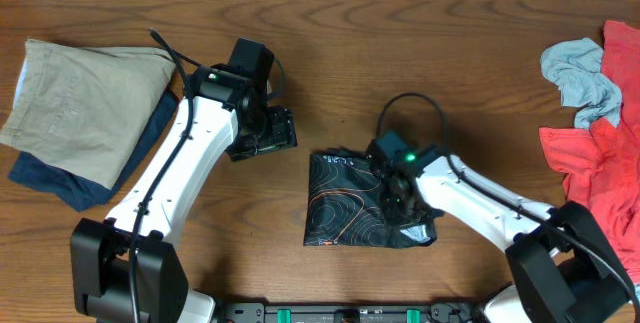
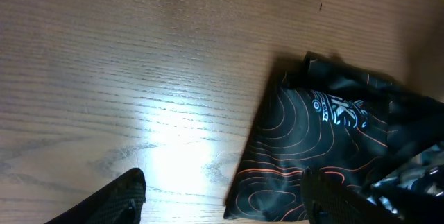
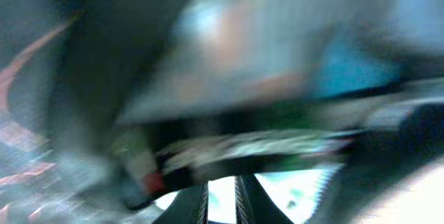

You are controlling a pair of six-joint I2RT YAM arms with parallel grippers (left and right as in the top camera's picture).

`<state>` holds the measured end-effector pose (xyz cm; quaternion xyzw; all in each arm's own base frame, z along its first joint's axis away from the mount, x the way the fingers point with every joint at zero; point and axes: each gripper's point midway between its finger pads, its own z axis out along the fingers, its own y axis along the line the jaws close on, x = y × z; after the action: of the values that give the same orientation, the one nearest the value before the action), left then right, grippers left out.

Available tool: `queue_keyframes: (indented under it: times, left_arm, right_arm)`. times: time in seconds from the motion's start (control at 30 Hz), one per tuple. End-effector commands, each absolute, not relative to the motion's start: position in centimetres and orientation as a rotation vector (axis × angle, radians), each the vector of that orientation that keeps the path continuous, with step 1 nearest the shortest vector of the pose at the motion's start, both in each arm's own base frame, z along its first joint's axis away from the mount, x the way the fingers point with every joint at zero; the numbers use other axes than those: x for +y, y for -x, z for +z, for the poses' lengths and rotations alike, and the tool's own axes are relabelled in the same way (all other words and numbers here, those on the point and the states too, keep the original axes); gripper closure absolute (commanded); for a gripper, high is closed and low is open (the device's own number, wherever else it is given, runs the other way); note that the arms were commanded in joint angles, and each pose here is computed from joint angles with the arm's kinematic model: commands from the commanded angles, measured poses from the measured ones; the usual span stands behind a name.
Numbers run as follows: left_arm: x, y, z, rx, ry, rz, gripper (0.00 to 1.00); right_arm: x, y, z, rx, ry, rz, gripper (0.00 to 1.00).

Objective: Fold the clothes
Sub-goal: 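Grasp the jersey bundle's corners with both grippers and lift it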

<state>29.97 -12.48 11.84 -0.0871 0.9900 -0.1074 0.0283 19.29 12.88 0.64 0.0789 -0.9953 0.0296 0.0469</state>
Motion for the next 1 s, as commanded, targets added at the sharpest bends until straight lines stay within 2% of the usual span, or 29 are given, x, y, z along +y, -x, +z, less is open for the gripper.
queue_keyframes:
  times: [0.0, 0.1, 0.3, 0.53, 0.73, 0.97]
  left_arm:
    - [-12.4, -30.0, 11.4, 3.061, 0.269, -0.314, 0.27]
    - [-13.2, -30.6, 11.6, 3.029, 0.171, -0.330, 0.27]
    - [-15.5, -31.6, 10.7, 2.986, -0.074, -0.345, 0.27]
    - [-17.1, -31.2, 6.4, 3.077, -0.225, -0.301, 0.27]
    - [-17.3, -31.0, 3.2, 3.152, -0.231, -0.266, 0.27]
    - [-17.1, -29.3, 0.7, 3.259, -0.248, -0.212, 0.27]
  right_arm:
    - [10.3, -20.5, 0.5, -3.069, -0.088, 0.213, 0.88]
    - [10.1, -20.8, 0.6, -3.058, -0.054, 0.147, 0.94]
    - [12.2, -20.9, 2.6, -3.078, -0.148, -0.111, 0.90]
    - [12.0, -21.0, 5.3, -3.156, -0.098, -0.165, 0.88]
    - [13.0, -19.7, 5.0, -3.091, -0.102, -0.263, 0.88]
    - [12.8, -18.2, 3.0, -3.067, -0.107, -0.238, 0.89]
